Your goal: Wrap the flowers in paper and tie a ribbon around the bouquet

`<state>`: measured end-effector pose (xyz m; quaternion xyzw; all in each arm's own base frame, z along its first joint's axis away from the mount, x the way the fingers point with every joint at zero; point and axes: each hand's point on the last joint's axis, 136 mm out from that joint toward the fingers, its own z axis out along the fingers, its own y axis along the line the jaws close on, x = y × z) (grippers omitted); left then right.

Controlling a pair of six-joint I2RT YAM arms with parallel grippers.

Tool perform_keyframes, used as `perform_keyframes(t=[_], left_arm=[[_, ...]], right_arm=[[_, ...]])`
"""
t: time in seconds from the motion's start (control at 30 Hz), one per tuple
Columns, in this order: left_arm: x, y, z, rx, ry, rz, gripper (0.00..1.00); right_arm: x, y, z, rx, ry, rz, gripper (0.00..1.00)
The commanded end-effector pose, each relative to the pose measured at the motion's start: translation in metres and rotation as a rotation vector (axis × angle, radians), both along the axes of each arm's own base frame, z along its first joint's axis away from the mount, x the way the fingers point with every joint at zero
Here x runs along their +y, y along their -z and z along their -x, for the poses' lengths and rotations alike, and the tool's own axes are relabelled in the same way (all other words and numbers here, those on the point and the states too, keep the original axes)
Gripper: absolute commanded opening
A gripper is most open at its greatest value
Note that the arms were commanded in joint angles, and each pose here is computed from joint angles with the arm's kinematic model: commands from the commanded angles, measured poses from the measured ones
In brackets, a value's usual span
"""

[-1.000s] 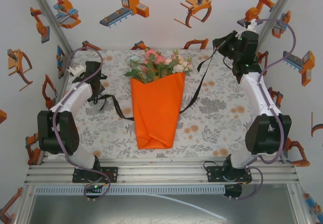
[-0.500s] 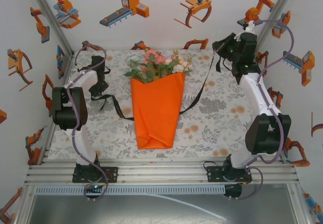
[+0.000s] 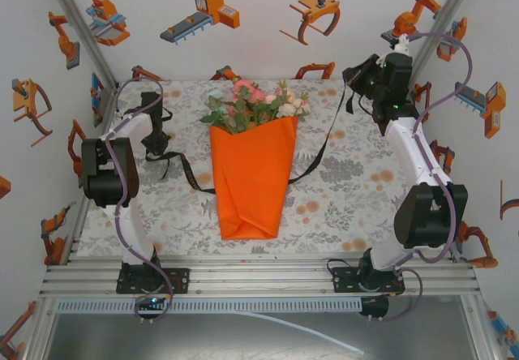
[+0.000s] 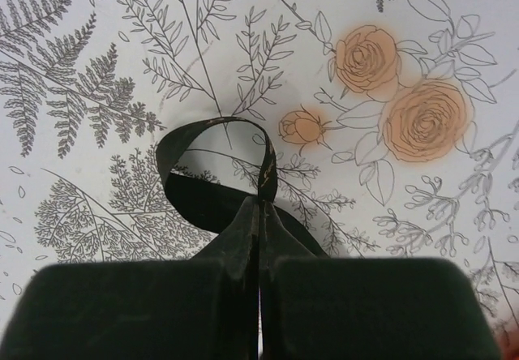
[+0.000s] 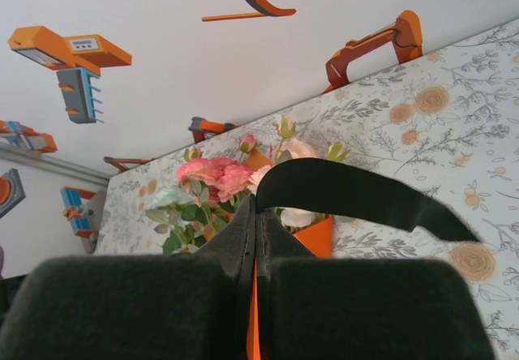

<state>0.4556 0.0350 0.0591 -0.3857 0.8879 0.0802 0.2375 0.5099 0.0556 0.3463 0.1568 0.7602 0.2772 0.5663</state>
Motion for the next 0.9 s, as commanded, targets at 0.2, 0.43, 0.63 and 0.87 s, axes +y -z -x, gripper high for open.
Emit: perform_keyframes(t=[0.2, 0.43, 0.63, 0.87], left_arm=[[-0.054, -0.207, 0.002, -0.647, 0.263, 0.335, 0.0], [-0.121, -0.272, 0.055, -0.84, 0.527, 0.658, 0.0], [-0.122, -0.311, 0.103, -0.944, 0.628, 0.474, 0.0], [-0.137, -0.376, 0.16, -1.168, 0.819, 0.436, 0.0]], right_arm=[[-0.038, -0.029, 0.026, -0.045, 0.116, -0.037, 0.0], [-0.014, -0.033, 0.038, -0.051, 0.019, -0.102, 0.0], [0.029, -0.038, 0.044, -0.05, -0.102, -0.093, 0.0], [0.182, -0.037, 0.052, -0.01, -0.436, -0.067, 0.0]])
